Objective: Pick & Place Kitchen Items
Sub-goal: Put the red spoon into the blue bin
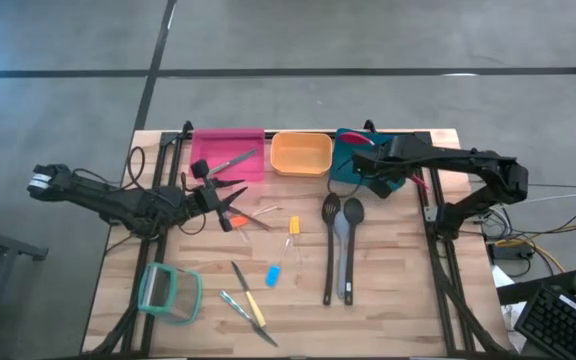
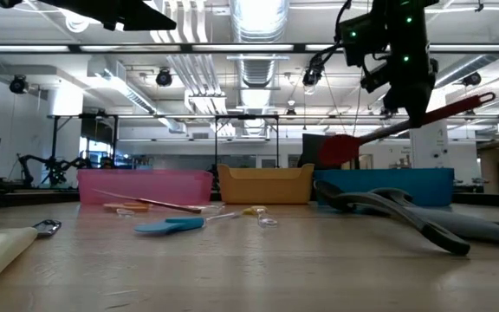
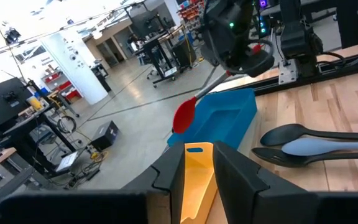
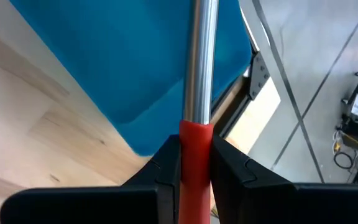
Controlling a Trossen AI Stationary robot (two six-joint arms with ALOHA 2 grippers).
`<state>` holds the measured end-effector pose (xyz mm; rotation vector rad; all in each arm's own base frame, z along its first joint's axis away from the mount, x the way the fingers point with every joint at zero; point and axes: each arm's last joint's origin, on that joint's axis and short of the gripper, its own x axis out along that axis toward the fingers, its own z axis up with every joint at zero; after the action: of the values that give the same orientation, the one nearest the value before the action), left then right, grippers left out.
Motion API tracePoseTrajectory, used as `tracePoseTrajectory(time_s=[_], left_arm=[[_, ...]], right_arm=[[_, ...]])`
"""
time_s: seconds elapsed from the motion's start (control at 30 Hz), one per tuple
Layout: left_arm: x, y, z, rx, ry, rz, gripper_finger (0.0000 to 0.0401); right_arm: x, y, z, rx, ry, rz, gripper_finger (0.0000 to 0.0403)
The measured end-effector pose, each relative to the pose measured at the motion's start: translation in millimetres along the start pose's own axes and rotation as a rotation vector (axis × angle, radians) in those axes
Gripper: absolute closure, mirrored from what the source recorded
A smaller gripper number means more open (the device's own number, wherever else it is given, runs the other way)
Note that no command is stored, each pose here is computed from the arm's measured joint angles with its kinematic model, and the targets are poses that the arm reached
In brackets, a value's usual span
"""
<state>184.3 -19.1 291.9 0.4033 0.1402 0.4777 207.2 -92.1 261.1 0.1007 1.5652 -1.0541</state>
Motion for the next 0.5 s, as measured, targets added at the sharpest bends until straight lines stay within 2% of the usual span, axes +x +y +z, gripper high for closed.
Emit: tracePoseTrajectory(time_s=[0.2,0.5], left_arm=[[0.0,-0.3,-0.8,0.005,0.007,-0.003,0.0315],[0.0,-0.3,-0.9,0.005,0.007,-0.003,0.0316]], right_arm=[[12.0,1.6,3.5,0.006,0.037,0.01,0.0357],[44.7,14.7,1.3,-0.061,0.045,0.083,0.0357]])
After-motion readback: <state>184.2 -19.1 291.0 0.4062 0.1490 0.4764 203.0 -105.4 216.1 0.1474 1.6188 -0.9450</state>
